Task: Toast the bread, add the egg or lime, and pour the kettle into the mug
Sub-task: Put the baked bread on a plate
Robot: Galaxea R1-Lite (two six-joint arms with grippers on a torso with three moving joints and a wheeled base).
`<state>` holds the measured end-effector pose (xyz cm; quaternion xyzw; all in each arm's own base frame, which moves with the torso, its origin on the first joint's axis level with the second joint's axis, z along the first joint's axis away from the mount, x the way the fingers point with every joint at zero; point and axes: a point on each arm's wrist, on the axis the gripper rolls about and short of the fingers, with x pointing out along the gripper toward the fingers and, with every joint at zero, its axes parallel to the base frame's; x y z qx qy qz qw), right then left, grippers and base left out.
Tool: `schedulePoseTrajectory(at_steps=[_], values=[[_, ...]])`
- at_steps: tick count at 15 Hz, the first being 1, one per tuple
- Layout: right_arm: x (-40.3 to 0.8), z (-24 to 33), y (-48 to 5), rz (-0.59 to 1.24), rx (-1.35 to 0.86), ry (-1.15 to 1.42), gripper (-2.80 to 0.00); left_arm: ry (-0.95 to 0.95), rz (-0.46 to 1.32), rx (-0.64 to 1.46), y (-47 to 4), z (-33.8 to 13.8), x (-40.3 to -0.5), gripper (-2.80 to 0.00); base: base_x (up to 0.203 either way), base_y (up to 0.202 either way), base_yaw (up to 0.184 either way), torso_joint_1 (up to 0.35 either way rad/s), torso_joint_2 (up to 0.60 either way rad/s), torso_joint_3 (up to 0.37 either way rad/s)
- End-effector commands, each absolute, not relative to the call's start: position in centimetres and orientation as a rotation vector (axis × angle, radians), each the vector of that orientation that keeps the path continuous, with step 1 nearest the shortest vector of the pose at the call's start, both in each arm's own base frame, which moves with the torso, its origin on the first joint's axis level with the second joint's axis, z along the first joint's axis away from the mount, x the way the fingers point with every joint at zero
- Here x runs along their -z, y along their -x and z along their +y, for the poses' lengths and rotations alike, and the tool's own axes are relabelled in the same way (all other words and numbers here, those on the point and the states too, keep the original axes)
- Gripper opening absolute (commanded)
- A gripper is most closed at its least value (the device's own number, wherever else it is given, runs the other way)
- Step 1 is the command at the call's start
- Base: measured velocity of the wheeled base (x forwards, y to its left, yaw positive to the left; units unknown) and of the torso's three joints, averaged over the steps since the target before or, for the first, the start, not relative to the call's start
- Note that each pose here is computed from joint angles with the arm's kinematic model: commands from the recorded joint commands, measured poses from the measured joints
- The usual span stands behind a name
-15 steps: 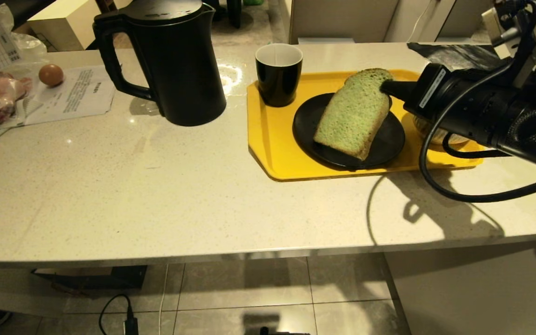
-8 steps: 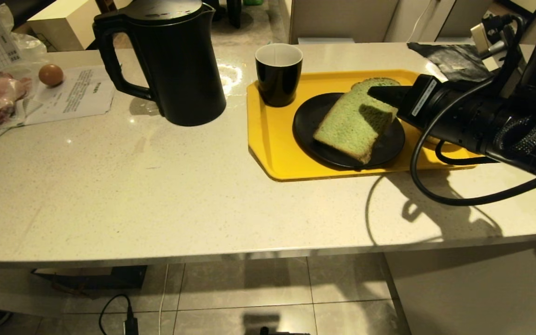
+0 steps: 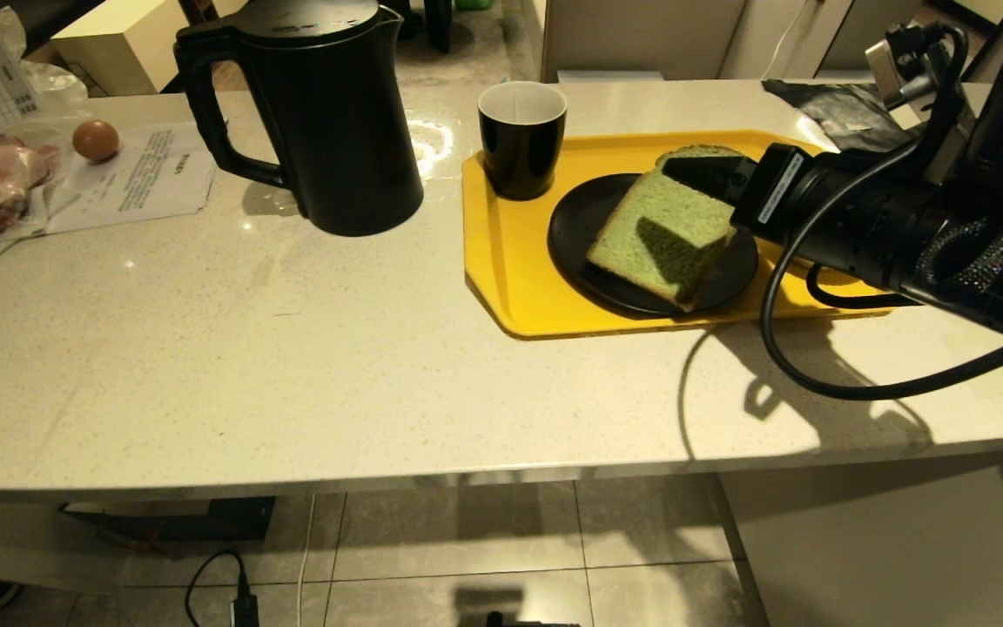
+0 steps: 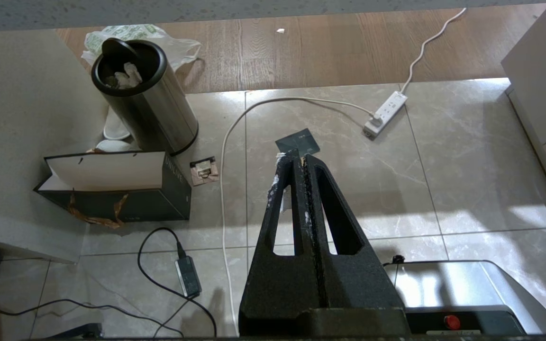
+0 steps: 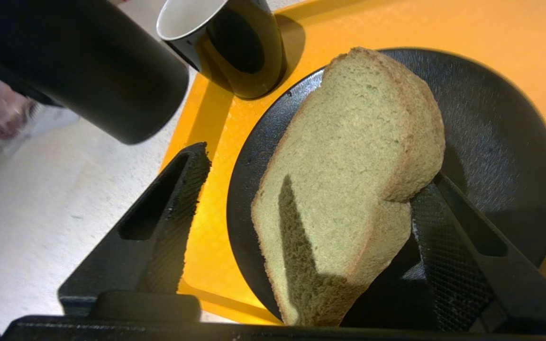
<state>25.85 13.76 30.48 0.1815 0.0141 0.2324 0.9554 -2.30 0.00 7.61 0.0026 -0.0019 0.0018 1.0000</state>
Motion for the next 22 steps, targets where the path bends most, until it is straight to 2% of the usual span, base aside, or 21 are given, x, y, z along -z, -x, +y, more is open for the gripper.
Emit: schedulePoseTrajectory(at_steps=[1, 5, 10, 22], values=[[-30.8, 13.7, -25.3, -0.004, -0.475, -0.271, 0.00, -0.005, -0.003, -0.005, 2.3, 0.0, -7.6, -2.80, 0.000, 0.000, 0.000, 0.000, 0.00, 0.000], [-31.1, 13.4, -24.1, -0.034, -0.478, -0.101, 0.00, -0.005, -0.003, -0.005, 2.3, 0.0, -7.6, -2.80, 0.000, 0.000, 0.000, 0.000, 0.00, 0.000], [-29.6, 14.1, -24.7, -0.032, -0.495, 0.108, 0.00, -0.006, -0.003, -0.005, 2.3, 0.0, -7.6, -2.80, 0.000, 0.000, 0.000, 0.000, 0.00, 0.000], [-29.9, 14.7, -26.3, -0.085, -0.400, 0.303, 0.00, -0.006, -0.003, -0.005, 2.3, 0.0, -7.6, -2.80, 0.000, 0.000, 0.000, 0.000, 0.00, 0.000]])
